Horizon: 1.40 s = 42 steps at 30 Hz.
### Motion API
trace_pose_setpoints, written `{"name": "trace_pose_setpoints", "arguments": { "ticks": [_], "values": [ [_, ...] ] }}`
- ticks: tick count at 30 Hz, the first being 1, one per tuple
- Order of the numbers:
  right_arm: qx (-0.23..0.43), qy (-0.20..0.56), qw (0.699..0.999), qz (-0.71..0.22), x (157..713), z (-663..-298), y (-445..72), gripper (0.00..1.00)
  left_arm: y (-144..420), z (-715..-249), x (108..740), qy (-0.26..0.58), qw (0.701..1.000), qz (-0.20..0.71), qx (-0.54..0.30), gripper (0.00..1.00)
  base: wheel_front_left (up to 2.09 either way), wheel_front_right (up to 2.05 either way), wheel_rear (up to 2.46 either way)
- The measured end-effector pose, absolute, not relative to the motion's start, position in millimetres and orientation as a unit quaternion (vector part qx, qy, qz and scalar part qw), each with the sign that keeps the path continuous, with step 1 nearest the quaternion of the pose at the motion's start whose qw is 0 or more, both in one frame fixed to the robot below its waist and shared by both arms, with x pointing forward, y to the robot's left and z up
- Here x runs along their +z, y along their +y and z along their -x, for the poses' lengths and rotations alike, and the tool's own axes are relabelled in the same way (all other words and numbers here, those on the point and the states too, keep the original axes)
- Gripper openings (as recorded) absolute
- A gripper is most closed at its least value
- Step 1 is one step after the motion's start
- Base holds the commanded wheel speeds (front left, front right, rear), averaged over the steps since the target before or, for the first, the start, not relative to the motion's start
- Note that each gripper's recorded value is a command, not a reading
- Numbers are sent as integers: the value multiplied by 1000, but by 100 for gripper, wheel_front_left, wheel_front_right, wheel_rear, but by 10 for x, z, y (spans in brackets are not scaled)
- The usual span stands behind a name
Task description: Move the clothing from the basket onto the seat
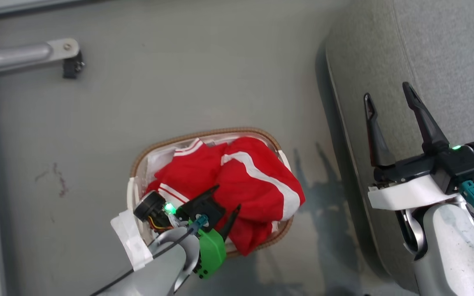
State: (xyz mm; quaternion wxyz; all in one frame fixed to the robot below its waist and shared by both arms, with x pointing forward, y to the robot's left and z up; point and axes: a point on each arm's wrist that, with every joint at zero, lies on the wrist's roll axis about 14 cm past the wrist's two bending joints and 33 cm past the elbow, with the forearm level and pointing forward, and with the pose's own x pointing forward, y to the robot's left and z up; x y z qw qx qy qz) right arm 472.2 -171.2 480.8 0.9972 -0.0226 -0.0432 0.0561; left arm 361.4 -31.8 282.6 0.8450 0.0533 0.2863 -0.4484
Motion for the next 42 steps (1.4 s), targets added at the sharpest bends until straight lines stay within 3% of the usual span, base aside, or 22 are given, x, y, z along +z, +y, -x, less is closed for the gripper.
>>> {"name": "trace_pose_setpoints", "arguments": {
  "ticks": [15,33,42],
  "values": [
    [23,30,999,21,4150,-4842,-2003,100,-578,-3401,1982,362,761,-76,-532,100,0,0,0],
    [16,69,997,23,3839,-4822,-2088,100,-553,-3652,1451,395,741,-164,-517,100,0,0,0],
    [14,75,997,20,3814,-4790,-2100,100,-365,-3519,1227,464,697,-227,-498,100,0,0,0]
  ]
}}
